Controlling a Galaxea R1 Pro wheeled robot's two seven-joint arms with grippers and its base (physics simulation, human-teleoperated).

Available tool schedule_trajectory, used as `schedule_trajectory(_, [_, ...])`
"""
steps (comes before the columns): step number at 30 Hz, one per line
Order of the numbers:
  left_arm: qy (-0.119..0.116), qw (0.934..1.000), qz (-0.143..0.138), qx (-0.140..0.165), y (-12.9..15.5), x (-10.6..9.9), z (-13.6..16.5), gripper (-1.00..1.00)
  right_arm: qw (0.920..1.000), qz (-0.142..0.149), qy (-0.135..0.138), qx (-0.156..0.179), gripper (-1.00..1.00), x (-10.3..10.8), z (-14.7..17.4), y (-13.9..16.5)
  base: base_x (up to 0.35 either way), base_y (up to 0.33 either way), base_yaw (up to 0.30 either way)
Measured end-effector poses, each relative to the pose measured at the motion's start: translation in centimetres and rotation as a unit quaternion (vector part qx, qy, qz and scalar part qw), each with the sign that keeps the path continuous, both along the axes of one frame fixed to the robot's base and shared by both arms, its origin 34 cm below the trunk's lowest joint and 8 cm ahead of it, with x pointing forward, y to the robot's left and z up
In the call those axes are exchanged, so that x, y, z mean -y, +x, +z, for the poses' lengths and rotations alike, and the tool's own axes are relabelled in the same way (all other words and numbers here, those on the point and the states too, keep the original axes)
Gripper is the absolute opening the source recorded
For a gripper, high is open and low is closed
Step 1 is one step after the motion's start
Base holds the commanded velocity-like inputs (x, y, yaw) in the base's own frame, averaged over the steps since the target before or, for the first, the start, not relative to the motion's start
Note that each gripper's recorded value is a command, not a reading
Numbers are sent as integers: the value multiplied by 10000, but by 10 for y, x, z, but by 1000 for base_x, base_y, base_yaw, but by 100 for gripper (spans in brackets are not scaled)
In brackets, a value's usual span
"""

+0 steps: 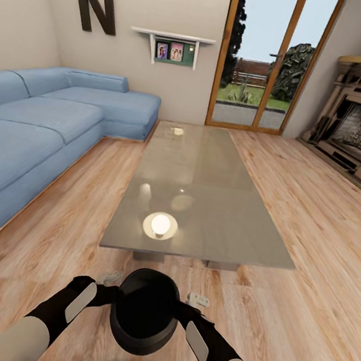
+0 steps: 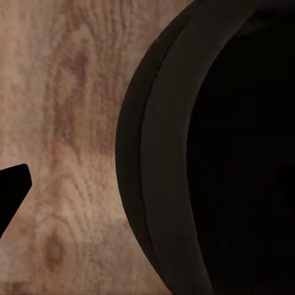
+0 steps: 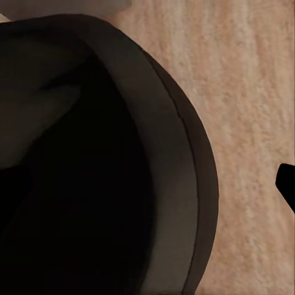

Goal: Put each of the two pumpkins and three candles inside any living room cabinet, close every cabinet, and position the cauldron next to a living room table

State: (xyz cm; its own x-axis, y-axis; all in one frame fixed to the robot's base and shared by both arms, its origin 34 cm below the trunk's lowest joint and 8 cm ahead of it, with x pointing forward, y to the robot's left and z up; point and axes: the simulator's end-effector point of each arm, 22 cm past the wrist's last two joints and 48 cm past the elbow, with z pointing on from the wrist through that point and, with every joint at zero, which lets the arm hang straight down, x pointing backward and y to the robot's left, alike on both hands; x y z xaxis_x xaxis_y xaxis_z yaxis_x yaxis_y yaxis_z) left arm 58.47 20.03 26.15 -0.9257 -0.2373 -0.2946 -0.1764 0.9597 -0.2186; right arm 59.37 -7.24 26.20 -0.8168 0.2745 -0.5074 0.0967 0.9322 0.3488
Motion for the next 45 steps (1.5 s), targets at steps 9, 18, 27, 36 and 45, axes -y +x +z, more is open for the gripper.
schedule_trajectory(9, [-8, 9998, 3, 182, 9, 0, 20, 100, 9998, -4, -2, 185, 100, 0, 20, 9, -100, 0, 0])
schedule_trajectory(18, [-9, 9993, 2, 364, 16, 1, 39, 100, 9993, -2, -4, 364, 100, 0, 40, 17, -51, 0, 0])
schedule_trajectory(27, [-13, 9985, 1, 549, 24, 1, 60, 100, 9984, -7, -4, 557, 100, 0, 61, 24, -141, 0, 0])
schedule_trajectory(36, [-15, 9973, -1, 732, 30, 2, 80, 100, 9974, 4, -2, 721, 100, 0, 81, 30, -47, 1, 0])
schedule_trajectory(45, [-12, 9971, 1, 755, 36, 1, 100, 100, 9972, 6, 0, 743, 100, 0, 102, 36, -294, 61, 0])
